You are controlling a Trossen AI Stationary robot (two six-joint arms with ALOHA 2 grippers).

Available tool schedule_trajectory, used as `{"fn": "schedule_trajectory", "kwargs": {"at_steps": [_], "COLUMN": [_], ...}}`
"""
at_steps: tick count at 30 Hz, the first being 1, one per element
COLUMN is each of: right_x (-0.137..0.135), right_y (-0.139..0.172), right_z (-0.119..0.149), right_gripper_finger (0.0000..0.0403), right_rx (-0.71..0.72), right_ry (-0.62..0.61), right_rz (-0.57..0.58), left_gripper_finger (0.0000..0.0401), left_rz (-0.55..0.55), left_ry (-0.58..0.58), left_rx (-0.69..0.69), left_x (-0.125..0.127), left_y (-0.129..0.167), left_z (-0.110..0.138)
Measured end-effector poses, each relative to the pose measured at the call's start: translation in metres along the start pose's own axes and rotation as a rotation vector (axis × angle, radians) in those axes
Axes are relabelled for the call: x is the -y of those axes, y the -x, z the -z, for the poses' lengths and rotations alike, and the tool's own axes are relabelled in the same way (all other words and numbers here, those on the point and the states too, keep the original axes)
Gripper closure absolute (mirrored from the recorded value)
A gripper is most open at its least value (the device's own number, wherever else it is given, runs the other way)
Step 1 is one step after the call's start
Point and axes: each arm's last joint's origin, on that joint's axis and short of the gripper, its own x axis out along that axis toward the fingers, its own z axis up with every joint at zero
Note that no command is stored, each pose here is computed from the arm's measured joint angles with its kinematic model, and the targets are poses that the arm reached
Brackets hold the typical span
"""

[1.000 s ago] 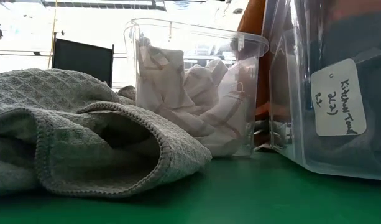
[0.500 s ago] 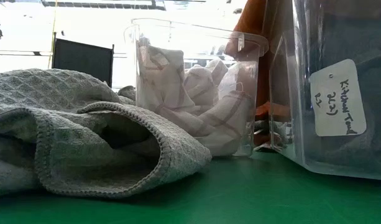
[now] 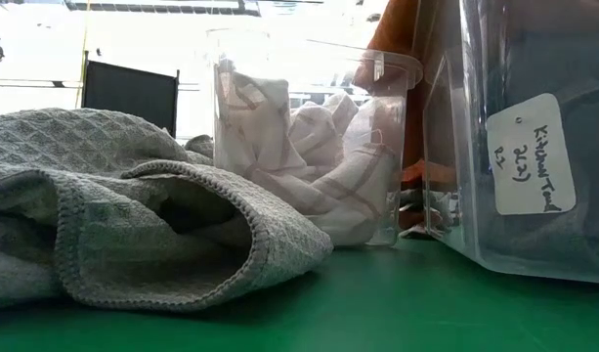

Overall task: Sort microfiber towel by color & place in baskets
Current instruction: Put the orange microfiber towel into the right transparent bin

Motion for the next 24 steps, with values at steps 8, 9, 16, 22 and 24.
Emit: {"fn": "schedule_trajectory", "kwargs": {"at_steps": [8,9,16,22,24], "right_x": [0.064,0.072,0.126,0.158,0.16], "right_y": [-0.008,-0.012,-0.047,-0.081,-0.091], "right_z": [-0.009,-0.01,-0.023,-0.026,-0.028], "right_gripper_finger": [0.011,0.011,0.0111,0.0111,0.0111], "right_rx": [0.035,0.026,0.001,-0.075,-0.09], "right_ry": [-0.097,-0.108,-0.163,-0.179,-0.173], "right_rz": [0.168,0.182,0.084,-0.013,-0.08], "left_gripper_finger": [0.0214,0.0214,0.0214,0.0214,0.0214], "left_rz": [0.004,0.005,0.009,0.011,0.013], "left_ry": [0.033,0.036,0.038,0.041,0.041], "left_rx": [-0.035,-0.039,-0.073,-0.109,-0.126], "left_x": [0.0,0.0,0.001,0.001,0.002], "left_y": [0.001,0.001,0.001,0.001,0.001], "left_z": [0.003,0.004,0.007,0.011,0.012]}}
